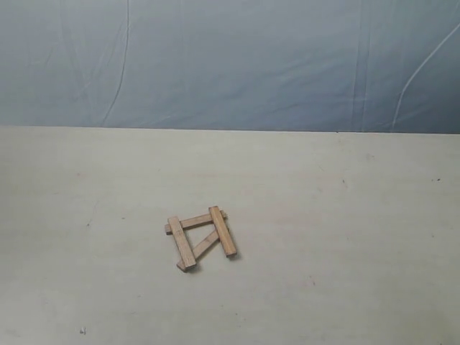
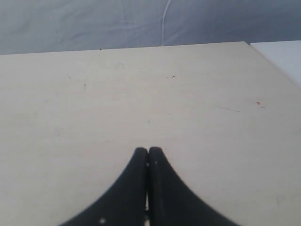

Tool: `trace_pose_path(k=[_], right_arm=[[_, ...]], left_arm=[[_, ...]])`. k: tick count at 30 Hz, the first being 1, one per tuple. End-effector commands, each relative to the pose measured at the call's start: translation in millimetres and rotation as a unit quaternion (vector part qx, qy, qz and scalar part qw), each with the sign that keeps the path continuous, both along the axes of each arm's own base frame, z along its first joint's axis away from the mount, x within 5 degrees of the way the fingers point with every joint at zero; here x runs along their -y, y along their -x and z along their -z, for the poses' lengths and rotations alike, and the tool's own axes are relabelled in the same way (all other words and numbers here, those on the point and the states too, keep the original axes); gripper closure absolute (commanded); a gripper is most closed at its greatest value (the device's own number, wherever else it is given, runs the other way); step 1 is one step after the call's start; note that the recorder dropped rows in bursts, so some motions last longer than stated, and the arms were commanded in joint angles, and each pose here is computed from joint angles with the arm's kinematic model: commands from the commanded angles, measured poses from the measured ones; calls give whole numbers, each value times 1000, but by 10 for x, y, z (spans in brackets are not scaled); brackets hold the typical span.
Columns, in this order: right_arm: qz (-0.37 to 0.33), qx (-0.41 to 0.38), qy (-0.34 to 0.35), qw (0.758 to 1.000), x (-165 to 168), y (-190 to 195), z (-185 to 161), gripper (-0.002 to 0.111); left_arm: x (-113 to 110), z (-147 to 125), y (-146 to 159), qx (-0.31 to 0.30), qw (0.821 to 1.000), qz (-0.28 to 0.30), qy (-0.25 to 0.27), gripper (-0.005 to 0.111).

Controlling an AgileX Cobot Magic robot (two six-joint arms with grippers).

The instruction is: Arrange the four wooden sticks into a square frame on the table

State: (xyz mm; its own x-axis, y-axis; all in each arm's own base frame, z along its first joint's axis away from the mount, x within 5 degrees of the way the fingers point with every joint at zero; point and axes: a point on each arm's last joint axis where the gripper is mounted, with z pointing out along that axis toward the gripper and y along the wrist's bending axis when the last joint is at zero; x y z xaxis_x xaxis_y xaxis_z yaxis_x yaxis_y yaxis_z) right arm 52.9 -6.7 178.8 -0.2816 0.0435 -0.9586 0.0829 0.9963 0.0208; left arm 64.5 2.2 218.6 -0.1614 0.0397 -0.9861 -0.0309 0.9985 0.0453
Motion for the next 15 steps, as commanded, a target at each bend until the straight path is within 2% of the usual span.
trace_pose_path(k=[1,5,8,15], right_arm=[[-2,9,0,1000,-3,0,-22,109],[-4,11,-15,1000,-13,-2,-24,109],[-4,11,-15,1000,-13,-2,-24,109],[-4,11,-15,1000,-13,-2,-24,109]], left_arm=[[6,150,74,-3,1000,-3,13,107],[0,293,97,-11,999,-11,40,107],[-5,301,96,-10,999,-16,50,107],[-5,299,96,-9,999,-15,47,107]])
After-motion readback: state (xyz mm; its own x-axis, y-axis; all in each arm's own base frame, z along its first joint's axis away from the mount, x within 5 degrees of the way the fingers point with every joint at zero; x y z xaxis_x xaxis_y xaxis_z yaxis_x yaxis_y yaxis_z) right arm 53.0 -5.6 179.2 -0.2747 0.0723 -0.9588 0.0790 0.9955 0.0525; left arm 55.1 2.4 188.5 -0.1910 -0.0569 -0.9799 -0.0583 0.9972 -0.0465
